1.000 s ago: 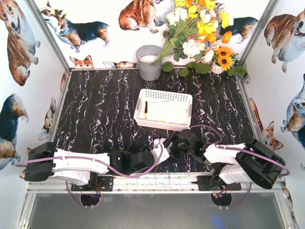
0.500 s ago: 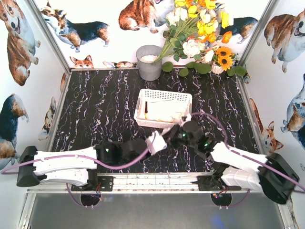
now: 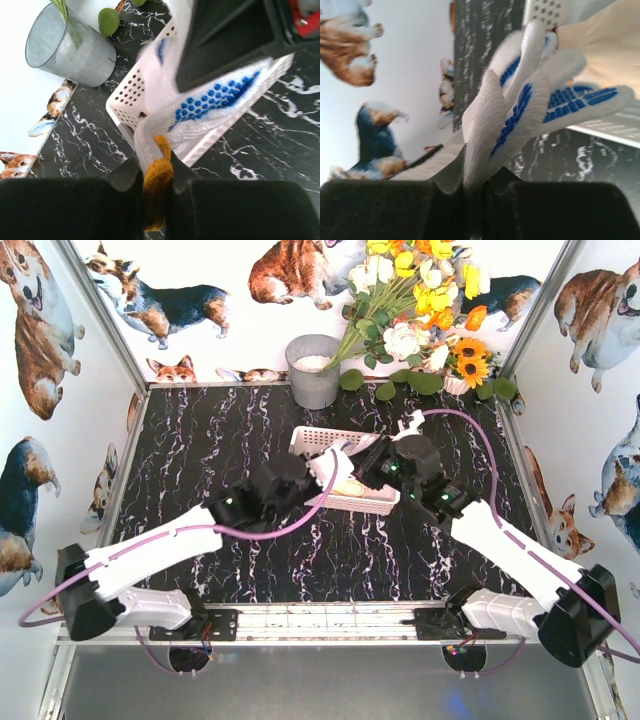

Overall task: Put the gloves into the storage basket
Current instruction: Place the glove in the bin.

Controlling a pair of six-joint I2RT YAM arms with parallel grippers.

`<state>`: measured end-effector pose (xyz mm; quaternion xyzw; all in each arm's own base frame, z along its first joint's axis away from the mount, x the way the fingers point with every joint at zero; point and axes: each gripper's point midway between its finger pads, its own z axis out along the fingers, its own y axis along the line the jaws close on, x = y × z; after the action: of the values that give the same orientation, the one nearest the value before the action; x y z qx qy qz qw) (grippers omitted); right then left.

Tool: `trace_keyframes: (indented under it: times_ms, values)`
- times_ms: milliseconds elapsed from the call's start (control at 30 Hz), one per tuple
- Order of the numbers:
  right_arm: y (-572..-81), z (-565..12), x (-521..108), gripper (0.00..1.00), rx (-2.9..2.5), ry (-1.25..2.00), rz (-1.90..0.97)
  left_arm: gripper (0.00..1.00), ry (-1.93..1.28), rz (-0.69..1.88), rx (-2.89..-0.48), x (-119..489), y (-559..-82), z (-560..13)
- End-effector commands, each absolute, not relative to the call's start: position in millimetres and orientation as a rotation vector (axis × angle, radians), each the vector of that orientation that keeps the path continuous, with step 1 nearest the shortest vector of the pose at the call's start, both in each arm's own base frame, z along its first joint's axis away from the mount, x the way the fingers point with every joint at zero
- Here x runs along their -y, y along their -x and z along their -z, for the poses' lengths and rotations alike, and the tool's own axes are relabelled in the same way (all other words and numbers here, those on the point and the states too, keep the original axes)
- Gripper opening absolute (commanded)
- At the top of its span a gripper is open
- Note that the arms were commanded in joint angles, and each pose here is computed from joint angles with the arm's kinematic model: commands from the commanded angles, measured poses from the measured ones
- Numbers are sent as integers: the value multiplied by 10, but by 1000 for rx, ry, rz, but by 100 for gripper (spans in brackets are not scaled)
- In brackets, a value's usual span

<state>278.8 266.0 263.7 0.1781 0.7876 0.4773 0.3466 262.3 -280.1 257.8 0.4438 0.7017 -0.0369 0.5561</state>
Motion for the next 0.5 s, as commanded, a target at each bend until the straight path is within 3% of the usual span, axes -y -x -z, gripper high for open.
trace_keyframes:
  times_ms: [0, 467]
  values:
    - [-3057, -2728, -2433, 0, -1944, -453, -1036, 0, -1084, -59, -1589, 2698, -3100, -2602]
    - [-3440, -2422, -2220, 0, -1945, -483, -743, 0, -1139, 37, -1593, 2837, -3916, -2151]
